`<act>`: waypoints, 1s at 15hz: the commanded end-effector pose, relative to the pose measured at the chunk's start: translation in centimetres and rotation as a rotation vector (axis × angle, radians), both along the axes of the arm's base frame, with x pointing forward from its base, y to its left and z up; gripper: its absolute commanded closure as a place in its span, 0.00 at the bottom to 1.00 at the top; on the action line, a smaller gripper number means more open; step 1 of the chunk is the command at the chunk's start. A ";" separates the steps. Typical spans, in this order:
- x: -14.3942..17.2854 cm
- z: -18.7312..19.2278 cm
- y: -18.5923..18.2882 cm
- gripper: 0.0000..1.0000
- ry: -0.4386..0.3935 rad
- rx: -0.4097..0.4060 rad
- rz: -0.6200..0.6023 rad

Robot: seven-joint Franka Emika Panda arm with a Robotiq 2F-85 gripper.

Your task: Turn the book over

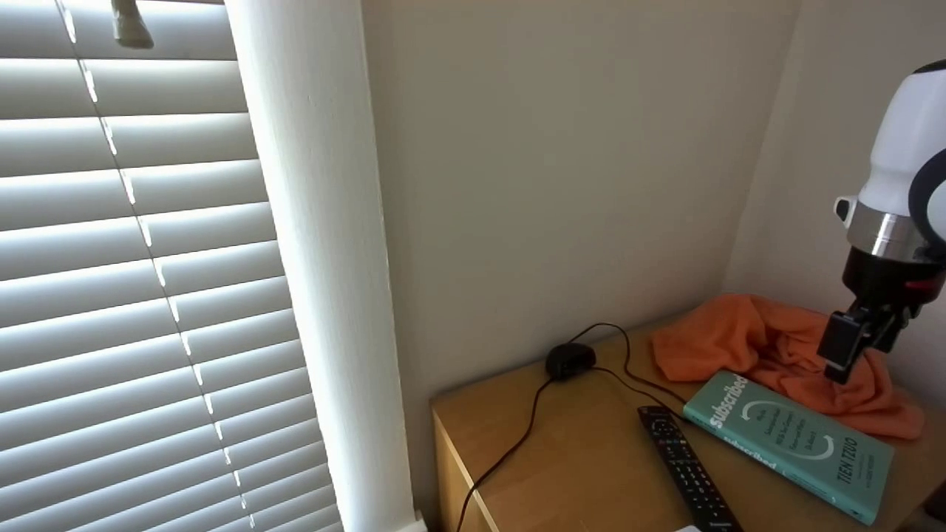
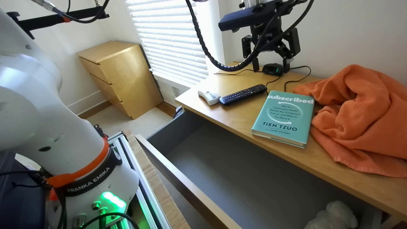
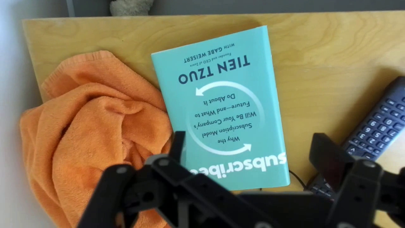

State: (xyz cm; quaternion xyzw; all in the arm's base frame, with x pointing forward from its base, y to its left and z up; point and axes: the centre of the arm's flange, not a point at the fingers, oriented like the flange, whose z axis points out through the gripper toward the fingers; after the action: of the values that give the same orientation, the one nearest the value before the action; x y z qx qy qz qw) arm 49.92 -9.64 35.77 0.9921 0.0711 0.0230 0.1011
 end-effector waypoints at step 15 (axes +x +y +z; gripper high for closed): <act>-2.1 4.2 -1.0 0.00 0.031 0.016 -0.054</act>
State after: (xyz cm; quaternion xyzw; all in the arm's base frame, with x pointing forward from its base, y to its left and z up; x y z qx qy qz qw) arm 47.80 -10.59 39.93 0.9946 0.0458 0.0056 0.0925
